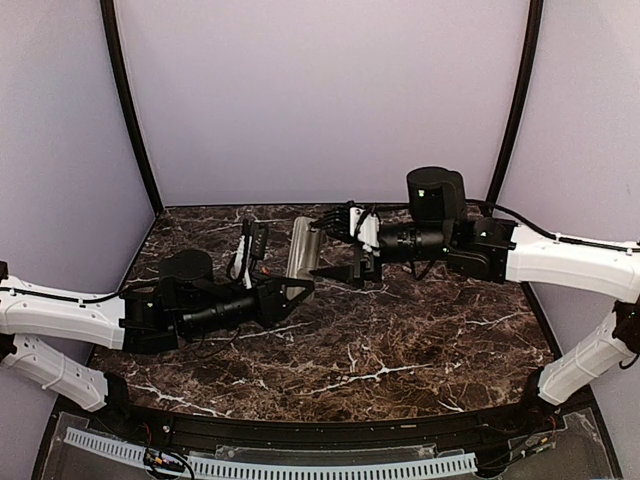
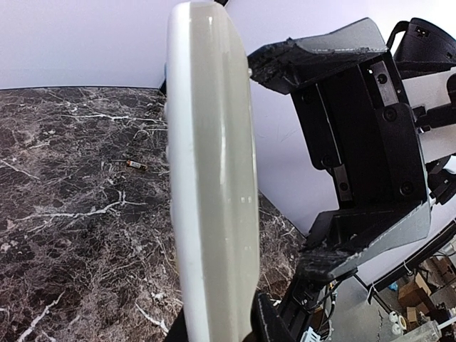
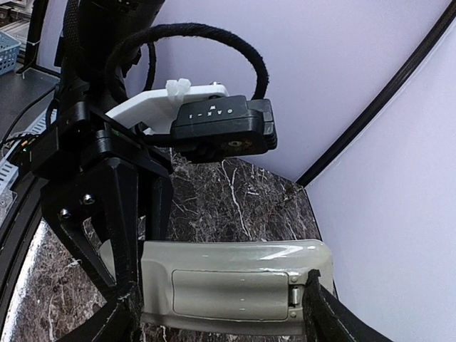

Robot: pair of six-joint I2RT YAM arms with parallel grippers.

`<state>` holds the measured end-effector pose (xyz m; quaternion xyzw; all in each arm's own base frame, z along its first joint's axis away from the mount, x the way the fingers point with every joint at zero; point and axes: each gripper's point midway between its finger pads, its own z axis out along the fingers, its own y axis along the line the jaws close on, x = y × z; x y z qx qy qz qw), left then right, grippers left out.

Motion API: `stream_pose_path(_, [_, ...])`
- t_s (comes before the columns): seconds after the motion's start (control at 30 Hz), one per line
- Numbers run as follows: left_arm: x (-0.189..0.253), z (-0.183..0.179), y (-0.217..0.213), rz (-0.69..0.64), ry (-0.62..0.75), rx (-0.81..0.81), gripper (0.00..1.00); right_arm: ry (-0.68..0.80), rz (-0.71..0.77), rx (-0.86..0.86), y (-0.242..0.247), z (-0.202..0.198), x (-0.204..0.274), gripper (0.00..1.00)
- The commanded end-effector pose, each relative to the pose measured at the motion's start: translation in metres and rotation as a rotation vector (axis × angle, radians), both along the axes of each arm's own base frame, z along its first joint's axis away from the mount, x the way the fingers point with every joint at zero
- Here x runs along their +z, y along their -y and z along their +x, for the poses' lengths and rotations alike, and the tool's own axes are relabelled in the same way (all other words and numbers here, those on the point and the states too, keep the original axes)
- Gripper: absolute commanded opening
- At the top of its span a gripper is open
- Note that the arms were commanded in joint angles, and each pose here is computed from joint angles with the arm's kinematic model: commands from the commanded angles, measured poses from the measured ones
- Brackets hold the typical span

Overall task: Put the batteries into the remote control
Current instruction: Pass from the left arm to the right

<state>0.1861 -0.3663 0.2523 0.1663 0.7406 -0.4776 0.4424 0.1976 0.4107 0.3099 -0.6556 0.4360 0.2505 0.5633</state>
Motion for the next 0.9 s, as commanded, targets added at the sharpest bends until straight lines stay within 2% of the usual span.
stream_pose_path(0.0, [0.028,-0.002,-0.002,-0.064,0.036,-0.009,0.0,-0.002,-0.014,-0.002,-0.002,0.003,-0.003,0.74])
stream_pose_path(0.57, [0.025,-0.005,0.006,-0.046,0.051,-0.049,0.0,-0.024,-0.081,-0.039,-0.001,0.011,-0.018,0.74])
stream_pose_path(0.67, [0.028,-0.004,0.006,-0.053,0.06,-0.048,0.0,-0.042,-0.091,-0.023,-0.001,0.008,-0.022,0.69])
stream_pose_path(0.87, [0.028,-0.002,0.004,-0.042,0.075,-0.033,0.0,-0.107,-0.107,0.034,-0.003,-0.004,-0.027,0.52])
